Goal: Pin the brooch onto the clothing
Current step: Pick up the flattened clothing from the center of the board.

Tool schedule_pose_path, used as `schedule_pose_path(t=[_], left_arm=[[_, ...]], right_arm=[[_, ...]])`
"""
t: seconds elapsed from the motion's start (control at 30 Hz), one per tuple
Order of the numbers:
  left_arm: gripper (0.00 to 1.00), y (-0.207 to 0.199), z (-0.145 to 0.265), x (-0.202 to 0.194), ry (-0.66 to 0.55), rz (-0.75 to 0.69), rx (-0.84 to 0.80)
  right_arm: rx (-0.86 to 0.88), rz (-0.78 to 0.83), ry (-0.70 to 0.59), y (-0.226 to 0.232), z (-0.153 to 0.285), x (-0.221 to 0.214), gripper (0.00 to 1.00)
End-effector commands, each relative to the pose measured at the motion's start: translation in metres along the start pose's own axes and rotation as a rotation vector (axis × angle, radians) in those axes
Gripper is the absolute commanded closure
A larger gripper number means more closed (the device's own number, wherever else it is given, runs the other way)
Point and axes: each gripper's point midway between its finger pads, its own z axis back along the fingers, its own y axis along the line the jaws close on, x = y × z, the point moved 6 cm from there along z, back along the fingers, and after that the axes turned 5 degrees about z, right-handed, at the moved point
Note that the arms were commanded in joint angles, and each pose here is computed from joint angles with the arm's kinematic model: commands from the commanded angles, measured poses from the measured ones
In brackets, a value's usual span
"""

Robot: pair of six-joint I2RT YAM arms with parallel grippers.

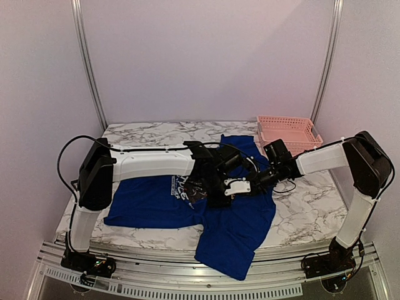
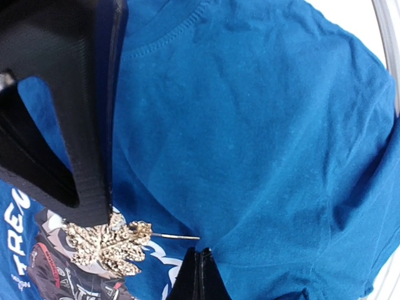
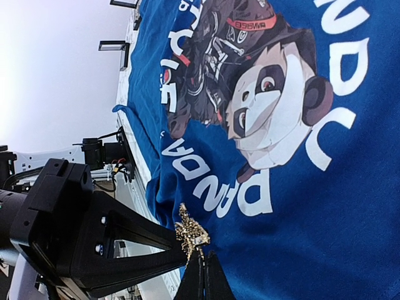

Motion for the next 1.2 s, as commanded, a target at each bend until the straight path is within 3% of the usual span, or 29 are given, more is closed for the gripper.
schedule_pose_path(t=[0.0,1.17], left_arm=[[1.0,-0.001,0.002,0.002,0.006,-0.027,0.049],[1.0,0.01,0.004,0.011,-0.024,-0.052,0.198]], right_arm=[[0.033,-0.024,0.03,-0.003,-0.003,-0.008,1.0],[0.097,-0.13,0.109,-0.03,-0.026,-0.029,1.0]])
